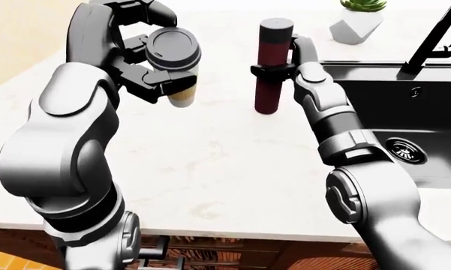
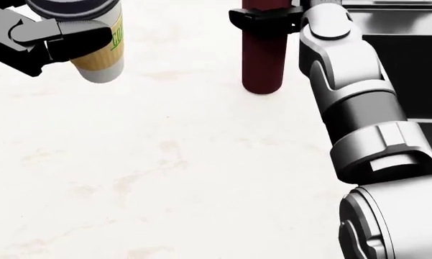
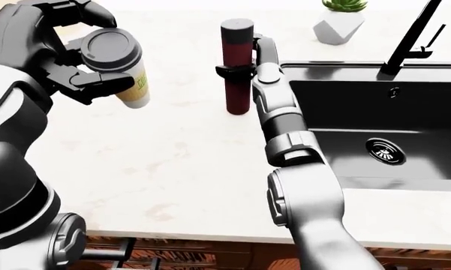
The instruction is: Move the drinks to the dining counter.
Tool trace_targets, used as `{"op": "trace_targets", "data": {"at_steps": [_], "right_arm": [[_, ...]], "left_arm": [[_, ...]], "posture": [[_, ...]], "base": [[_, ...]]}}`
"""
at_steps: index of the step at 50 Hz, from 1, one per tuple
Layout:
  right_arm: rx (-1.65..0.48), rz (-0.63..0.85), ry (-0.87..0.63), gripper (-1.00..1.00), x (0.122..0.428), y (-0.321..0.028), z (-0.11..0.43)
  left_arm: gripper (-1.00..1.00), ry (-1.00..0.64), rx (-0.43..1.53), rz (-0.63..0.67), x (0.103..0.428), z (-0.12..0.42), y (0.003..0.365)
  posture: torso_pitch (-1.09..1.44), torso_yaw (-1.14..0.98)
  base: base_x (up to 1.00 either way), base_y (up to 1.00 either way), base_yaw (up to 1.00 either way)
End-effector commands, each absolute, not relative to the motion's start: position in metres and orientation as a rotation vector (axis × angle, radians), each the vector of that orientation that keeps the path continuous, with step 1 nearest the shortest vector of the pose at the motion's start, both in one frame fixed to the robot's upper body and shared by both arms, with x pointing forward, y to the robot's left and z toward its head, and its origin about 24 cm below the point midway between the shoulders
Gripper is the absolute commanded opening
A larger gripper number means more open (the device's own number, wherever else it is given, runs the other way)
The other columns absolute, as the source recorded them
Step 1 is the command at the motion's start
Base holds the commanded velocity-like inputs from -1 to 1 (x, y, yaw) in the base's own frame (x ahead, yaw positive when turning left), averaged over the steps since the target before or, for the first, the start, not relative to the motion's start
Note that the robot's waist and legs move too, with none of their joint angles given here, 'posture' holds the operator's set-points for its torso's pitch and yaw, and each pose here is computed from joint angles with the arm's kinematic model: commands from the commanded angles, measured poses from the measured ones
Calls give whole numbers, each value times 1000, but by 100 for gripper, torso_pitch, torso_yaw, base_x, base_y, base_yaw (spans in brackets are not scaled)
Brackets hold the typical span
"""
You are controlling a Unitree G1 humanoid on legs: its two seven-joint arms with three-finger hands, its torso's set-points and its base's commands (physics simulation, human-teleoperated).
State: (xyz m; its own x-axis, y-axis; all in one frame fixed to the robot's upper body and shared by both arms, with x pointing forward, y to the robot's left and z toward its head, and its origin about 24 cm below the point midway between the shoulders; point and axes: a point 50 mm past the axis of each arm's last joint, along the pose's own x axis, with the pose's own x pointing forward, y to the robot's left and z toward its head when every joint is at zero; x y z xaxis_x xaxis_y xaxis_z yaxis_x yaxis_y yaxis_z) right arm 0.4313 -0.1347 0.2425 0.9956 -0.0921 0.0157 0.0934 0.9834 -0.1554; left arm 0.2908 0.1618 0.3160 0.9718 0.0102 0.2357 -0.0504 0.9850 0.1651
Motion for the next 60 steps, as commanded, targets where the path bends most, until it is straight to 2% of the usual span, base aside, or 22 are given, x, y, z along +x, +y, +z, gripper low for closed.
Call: {"op": "trace_targets", "data": {"at_steps": [1,4,9,11,16,19,27,28,37,39,41,51,60], "right_arm": [[-155,-98,-152,-17,428,-133,279],[-156,-96,-149,-16,429,-133,277],[-156,-92,-144,4,429,-133,274],[-157,-90,-144,20,429,-133,274],[-158,-90,-142,22,429,-134,273],[-161,-92,-142,55,429,-134,273],[-162,-95,-140,68,429,-136,271],[-162,-94,-140,84,429,-136,270],[-166,-97,-139,84,429,-138,272],[-167,-96,-139,87,429,-139,272],[-169,-97,-138,100,429,-140,272],[-181,-86,-143,100,424,-147,270],[-183,-59,-170,100,406,-165,273]], "left_arm": [[-100,-319,172,41,284,330,162],[-100,-319,172,43,284,331,163],[-100,-319,173,42,284,330,162],[-100,-318,173,42,284,330,162],[-100,-319,174,43,284,331,163],[-100,-318,174,44,284,330,163],[-100,-317,175,45,284,329,164],[-100,-317,175,45,284,330,164],[-100,-317,176,44,284,330,163],[-100,-317,176,45,284,330,164],[-100,-318,177,44,284,331,163],[-100,-313,179,42,287,329,160],[-100,-295,220,23,303,330,145]], "posture": [[0,0],[0,0],[0,0],[0,0],[0,0],[0,0],[0,0],[0,0],[0,0],[0,0],[0,0],[0,0],[0,0]], "base": [[0,0,0],[0,0,0],[0,0,0],[0,0,0],[0,0,0],[0,0,0],[0,0,0],[0,0,0],[0,0,0],[0,0,0],[0,0,0],[0,0,0],[0,0,0]]}}
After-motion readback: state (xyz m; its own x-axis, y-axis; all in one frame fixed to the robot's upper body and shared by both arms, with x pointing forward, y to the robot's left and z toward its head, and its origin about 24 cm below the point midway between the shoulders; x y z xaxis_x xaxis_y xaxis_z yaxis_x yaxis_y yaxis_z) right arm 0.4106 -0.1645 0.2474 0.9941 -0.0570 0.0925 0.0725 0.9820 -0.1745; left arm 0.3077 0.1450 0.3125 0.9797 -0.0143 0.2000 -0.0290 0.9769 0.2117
